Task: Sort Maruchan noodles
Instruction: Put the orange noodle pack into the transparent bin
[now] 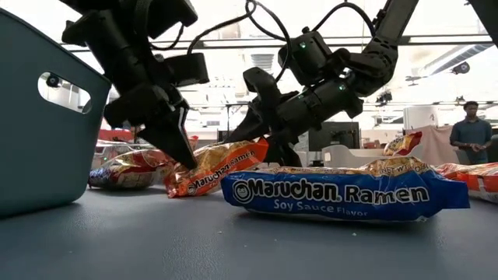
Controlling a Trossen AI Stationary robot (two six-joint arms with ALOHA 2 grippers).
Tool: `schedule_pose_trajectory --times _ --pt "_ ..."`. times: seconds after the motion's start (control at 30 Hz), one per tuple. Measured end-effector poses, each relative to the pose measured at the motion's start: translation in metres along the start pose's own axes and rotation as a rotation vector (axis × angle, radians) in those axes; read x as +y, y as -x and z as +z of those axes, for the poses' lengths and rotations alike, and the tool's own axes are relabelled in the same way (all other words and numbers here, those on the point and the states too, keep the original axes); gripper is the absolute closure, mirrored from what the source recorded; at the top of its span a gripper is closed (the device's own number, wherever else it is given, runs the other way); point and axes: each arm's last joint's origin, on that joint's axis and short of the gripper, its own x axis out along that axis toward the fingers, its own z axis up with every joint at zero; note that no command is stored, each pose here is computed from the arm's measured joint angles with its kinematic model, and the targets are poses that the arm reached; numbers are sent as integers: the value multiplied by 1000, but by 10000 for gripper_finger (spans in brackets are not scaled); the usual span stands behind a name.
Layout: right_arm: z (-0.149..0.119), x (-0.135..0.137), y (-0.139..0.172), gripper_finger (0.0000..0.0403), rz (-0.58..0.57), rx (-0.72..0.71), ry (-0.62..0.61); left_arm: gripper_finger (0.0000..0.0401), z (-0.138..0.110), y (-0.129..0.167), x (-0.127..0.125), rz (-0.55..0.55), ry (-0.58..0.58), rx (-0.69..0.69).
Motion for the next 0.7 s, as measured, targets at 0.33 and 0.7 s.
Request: schedule_pose_trajectory --times 0.33,0.7 --pt "-2 12 3 273 23 2 202 399 20 43 14 -23 9 -185" --pt "-16 37 12 273 -36 24 456 269 26 72 30 -18 62 -294"
